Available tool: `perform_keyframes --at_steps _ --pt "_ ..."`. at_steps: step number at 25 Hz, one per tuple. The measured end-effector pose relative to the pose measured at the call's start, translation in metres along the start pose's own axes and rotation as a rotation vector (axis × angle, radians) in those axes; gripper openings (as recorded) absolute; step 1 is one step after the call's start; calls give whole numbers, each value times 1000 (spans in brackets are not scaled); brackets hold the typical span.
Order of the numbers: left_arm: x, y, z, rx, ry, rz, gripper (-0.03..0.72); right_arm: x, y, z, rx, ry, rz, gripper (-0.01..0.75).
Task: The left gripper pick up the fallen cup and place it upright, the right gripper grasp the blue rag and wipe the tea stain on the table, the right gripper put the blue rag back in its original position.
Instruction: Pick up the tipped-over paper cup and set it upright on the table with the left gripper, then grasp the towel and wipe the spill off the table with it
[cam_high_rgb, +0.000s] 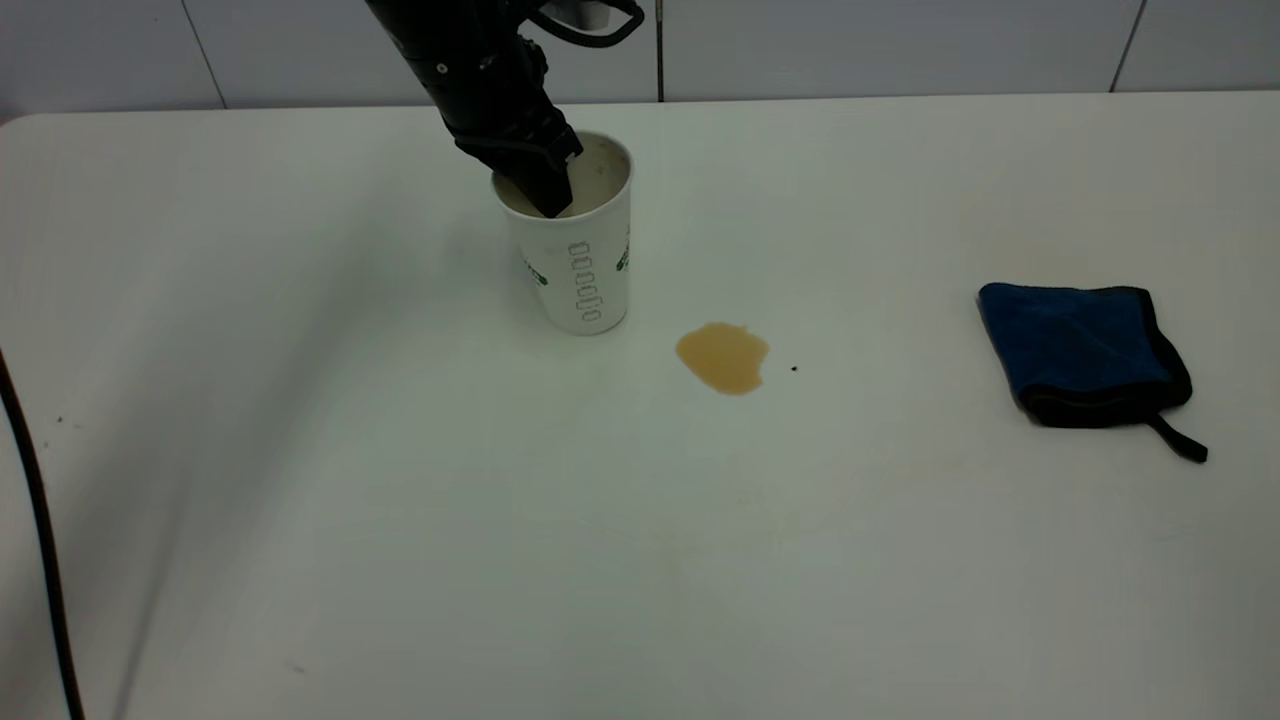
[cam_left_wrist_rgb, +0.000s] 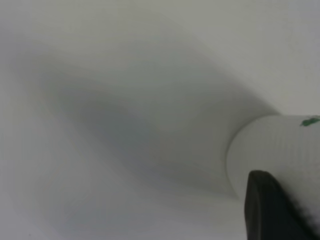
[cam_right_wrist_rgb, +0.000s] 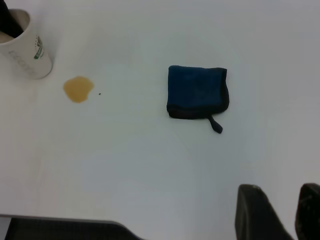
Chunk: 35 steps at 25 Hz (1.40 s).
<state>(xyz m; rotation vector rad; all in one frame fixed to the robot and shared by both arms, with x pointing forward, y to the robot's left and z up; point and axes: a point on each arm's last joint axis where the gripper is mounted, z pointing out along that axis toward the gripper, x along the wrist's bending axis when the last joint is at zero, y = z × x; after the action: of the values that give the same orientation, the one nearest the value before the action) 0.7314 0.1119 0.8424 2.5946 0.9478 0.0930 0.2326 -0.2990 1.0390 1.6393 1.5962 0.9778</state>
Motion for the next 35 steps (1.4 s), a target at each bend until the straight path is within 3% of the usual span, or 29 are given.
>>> perform_keyframes --at_steps 7,11,19,25,29,35 --pt "0 3 -2 -8 1 -57 448 0 0 0 0 0 0 238" --pt "-1 6 -11 -17 -7 -67 525 0 0 0 0 0 0 238" --pt "-12 26 -77 -47 -19 -41 538 0 0 0 0 0 0 238" --pt "-36 42 -188 -118 4 -66 538 0 0 0 0 0 0 238" --pt "-57 35 -269 -118 75 -116 538 0 0 0 0 0 0 238" --pt "-85 16 -373 -268 250 -232 508 0 0 0 0 0 0 238"
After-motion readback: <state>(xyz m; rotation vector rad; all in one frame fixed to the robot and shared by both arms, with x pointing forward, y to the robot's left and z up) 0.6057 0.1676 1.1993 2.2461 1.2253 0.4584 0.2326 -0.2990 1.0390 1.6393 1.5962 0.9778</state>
